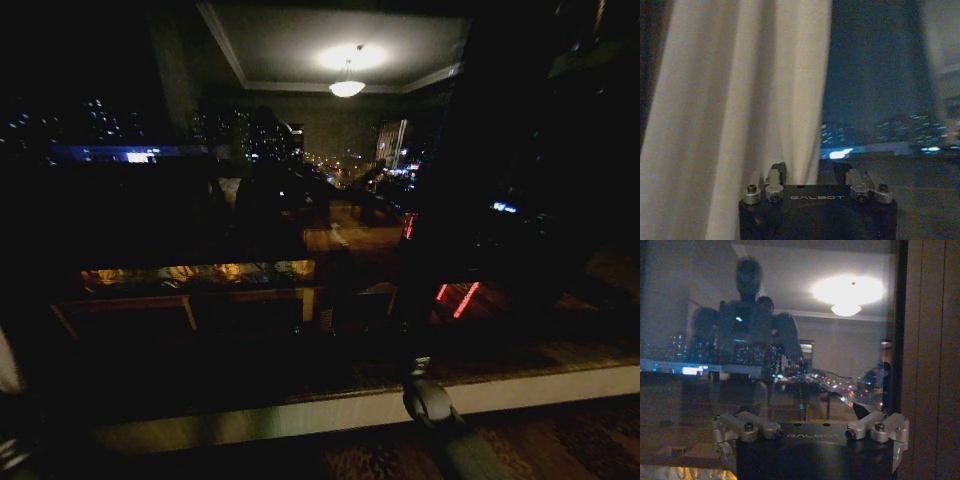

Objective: Open the curtains by pulling them apart, changing their state from closed to fully open.

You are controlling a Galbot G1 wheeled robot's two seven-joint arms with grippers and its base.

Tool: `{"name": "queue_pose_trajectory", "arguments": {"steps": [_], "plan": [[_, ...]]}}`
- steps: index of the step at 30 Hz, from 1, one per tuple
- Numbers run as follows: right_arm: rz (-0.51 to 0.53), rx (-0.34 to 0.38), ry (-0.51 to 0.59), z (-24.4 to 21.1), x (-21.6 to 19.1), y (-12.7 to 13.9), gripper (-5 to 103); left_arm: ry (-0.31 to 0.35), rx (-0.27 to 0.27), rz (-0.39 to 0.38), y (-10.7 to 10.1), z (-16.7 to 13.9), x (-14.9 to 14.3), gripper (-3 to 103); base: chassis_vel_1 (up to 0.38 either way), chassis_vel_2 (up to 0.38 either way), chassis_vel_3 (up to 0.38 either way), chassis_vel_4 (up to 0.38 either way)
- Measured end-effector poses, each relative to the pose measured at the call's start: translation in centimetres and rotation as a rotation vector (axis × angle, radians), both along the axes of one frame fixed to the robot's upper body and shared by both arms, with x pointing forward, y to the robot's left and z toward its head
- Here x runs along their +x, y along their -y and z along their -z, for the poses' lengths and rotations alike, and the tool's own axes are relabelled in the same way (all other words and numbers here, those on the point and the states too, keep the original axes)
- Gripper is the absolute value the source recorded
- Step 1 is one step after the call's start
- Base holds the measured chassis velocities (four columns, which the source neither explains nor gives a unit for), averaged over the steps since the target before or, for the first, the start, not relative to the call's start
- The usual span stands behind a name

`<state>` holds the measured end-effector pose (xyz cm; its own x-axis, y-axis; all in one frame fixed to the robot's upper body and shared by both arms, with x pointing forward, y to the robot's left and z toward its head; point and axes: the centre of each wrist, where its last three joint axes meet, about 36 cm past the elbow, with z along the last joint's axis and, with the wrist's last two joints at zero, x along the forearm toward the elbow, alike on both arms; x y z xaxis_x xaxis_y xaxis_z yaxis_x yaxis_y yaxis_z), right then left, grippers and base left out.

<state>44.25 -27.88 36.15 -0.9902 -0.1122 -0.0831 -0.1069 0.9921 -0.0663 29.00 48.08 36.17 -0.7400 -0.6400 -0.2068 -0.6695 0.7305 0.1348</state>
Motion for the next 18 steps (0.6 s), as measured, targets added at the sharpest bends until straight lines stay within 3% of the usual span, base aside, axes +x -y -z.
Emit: {"name": "queue_pose_trajectory", "arguments": {"steps": [4,8,9,12,18], "plan": [[0.0,0.0,0.0,0.0,0.0,0.0,100,-0.012,0.025,0.077,3.8,0.2,-0.6,64,0.0,0.0,0.0,0.0],[0.0,0.0,0.0,0.0,0.0,0.0,100,0.026,-0.038,0.228,8.4,-0.3,-0.9,81,0.0,0.0,0.0,0.0],[0.0,0.0,0.0,0.0,0.0,0.0,100,0.026,-0.038,0.228,8.4,-0.3,-0.9,81,0.0,0.0,0.0,0.0],[0.0,0.0,0.0,0.0,0.0,0.0,100,0.052,-0.037,0.339,9.9,-1.0,-1.5,96,0.0,0.0,0.0,0.0],[0.0,0.0,0.0,0.0,0.0,0.0,100,0.058,0.006,0.43,11.6,-1.2,-2.8,100,0.0,0.0,0.0,0.0]]}}
